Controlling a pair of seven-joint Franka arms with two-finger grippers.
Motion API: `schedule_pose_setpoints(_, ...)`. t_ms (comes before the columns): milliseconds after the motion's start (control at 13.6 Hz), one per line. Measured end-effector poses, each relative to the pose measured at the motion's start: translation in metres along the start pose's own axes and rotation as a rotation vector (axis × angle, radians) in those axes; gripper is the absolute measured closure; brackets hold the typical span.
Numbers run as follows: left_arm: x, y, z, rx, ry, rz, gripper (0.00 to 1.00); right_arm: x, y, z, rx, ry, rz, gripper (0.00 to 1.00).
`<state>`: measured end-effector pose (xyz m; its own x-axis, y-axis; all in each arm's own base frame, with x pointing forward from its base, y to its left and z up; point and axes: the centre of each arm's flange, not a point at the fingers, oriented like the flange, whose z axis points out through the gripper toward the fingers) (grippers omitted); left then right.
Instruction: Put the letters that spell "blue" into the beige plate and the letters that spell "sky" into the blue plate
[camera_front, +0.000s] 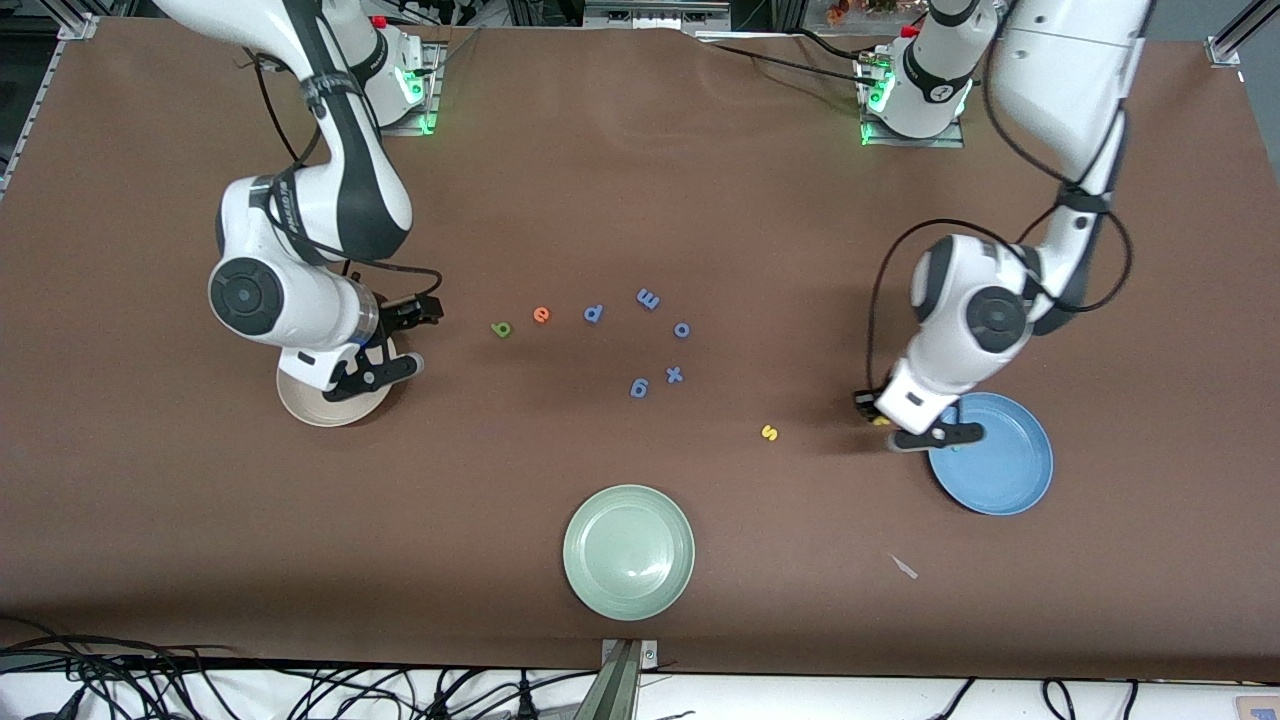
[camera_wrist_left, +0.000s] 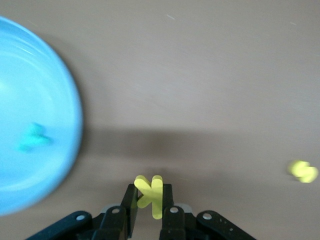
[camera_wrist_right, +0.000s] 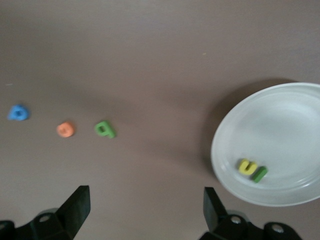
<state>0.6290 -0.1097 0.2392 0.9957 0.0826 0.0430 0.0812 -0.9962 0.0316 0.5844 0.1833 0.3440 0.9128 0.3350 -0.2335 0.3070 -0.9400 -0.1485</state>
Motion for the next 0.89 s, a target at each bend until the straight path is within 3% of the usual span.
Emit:
schedule_pose_setpoints(148, 0.007, -0.044, 0.002, 0.011, -0.004, 0.067, 0.76, -0.014, -0.015, -0.03, 0.05, 0.017, -0.024, 0.0)
schedule_pose_setpoints(369, 0.007, -0.075, 0.015, 0.027, -0.024, 0.144, 0.74, -0.035, -0.041, -0.064, 0.078, 0.022, -0.078, 0.0)
schedule_pose_setpoints(664, 0.006, -0.068, 0.027, 0.027, -0.016, 0.169, 0.38, -0.031, -0.046, -0.055, 0.072, 0.029, -0.086, 0.0)
schedule_pose_setpoints(885, 0.007, -0.063, 0.024, 0.025, -0.003, 0.176, 0.36, -0.008, -0.029, -0.023, 0.047, 0.056, -0.053, 0.0)
